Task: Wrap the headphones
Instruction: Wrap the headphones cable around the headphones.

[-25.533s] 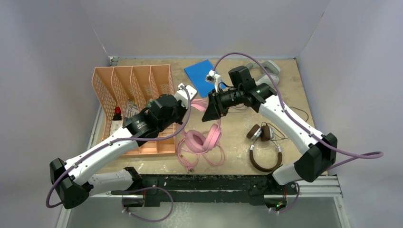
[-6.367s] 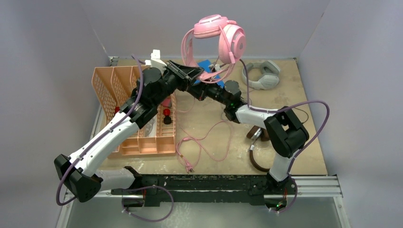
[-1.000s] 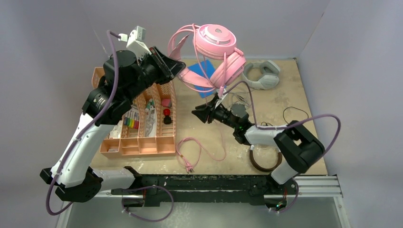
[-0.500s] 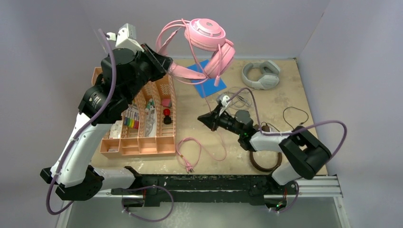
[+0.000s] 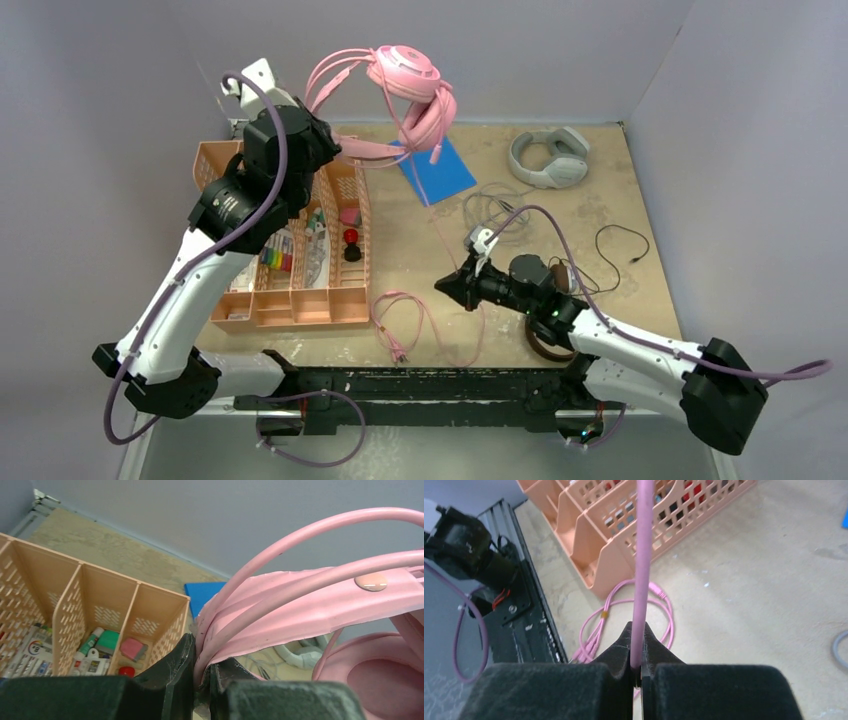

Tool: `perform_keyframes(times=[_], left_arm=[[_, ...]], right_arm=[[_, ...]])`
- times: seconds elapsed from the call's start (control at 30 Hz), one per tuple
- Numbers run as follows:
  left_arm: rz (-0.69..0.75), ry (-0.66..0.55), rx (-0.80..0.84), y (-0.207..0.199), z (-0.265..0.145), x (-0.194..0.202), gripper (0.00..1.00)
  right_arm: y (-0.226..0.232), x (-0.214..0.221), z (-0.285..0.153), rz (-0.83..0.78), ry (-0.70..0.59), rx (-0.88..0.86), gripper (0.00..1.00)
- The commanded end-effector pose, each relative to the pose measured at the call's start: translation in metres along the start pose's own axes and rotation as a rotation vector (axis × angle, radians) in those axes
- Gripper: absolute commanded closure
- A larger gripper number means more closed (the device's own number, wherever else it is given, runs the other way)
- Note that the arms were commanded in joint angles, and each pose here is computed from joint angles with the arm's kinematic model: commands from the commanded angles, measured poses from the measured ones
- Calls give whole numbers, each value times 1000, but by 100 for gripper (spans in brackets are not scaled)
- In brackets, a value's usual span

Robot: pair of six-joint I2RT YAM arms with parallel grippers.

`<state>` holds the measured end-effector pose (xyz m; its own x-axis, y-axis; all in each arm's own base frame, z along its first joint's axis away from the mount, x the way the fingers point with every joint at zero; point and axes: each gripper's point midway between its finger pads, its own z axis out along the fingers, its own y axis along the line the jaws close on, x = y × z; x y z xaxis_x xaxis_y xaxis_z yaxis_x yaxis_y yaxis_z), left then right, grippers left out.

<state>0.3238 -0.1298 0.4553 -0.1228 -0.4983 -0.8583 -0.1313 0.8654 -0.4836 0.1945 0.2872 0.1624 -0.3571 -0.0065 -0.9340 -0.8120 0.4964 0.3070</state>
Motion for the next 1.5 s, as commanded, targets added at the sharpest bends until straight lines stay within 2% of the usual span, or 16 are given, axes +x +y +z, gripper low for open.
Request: perform_keyframes(times=[0.0,0.17,0.33,0.43,0.57,0.8,1.03,1.23,1.47], left_arm=[[-131,-227,-64,5,-2,-57,100],[-49,-290,-197,30,4,-56,100],[142,-300,-386,66,19,-30,100],[275,-256,-456,83,31,0,100],[438,-135,-481,99,47,48,100],[485,49,-310,103,48,106,100],[682,304,-160,104,31,155,100],[700,385,33,76,4,176,100],[649,414,229,52,-28,173,100]], right_arm=[[12,7,-9,-31,101,25,100],[26,5,-21,-22,121,23,100],[31,-18,-36,-45,100,52,100],[35,-52,-44,-95,59,74,100],[40,-113,-54,-204,-17,112,100],[23,-200,-60,-360,-89,307,100],[-3,-244,-54,-494,-49,503,100],[-4,-265,-29,-606,-35,490,100],[-28,-263,-17,-643,4,514,95]])
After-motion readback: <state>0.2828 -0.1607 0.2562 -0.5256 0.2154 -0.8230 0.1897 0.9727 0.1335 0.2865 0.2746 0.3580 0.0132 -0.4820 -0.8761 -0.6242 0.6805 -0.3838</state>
